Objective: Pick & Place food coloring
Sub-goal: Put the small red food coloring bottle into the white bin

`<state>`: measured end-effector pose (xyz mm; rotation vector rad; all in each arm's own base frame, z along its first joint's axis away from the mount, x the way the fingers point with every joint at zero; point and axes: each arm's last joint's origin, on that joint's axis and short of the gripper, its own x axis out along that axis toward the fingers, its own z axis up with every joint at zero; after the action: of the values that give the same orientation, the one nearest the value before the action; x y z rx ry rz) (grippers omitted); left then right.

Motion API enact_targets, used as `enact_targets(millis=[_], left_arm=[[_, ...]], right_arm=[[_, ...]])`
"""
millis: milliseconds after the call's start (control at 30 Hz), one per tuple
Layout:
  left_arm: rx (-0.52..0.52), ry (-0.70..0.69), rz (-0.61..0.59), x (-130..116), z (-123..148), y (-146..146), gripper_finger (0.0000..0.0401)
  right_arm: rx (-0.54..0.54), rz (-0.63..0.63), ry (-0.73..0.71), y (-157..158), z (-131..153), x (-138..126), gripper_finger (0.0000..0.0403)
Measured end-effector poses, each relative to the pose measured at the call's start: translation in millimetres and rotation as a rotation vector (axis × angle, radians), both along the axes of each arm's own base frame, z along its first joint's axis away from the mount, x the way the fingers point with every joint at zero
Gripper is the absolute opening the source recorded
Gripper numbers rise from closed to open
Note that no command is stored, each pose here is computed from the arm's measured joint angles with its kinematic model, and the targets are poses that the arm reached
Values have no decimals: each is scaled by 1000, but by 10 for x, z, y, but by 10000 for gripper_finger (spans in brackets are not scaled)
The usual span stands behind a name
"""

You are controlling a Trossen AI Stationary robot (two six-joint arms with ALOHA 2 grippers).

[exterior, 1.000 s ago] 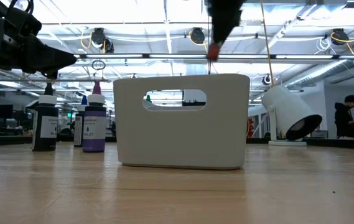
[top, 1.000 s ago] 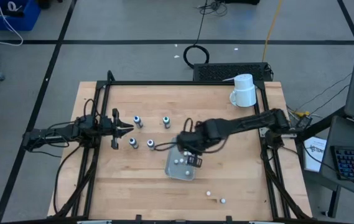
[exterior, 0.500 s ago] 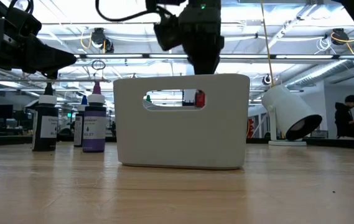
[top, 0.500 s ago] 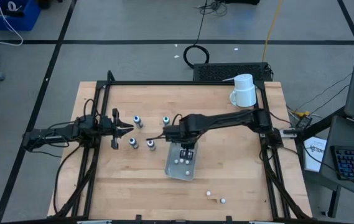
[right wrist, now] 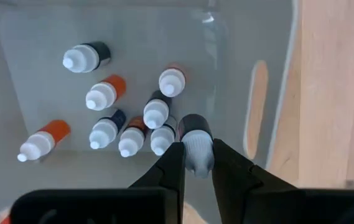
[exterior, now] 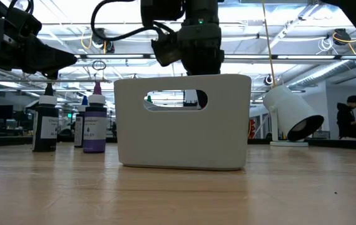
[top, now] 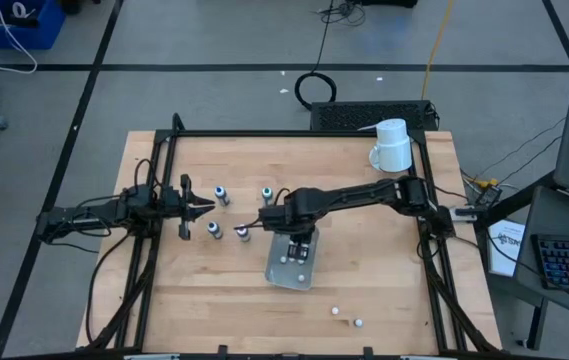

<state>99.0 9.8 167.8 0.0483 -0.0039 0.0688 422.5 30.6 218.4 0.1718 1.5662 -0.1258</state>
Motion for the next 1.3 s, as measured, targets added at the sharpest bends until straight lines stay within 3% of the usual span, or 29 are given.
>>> enact_targets(millis=[600, 1300], left_arm=[[0, 0, 0, 0, 0, 0, 58], [0, 0, 0, 0, 0, 0, 58]], right_arm=[[0, 5, -3, -24, -346, -24, 44], [4, -8, -29, -17, -454, -22, 55]])
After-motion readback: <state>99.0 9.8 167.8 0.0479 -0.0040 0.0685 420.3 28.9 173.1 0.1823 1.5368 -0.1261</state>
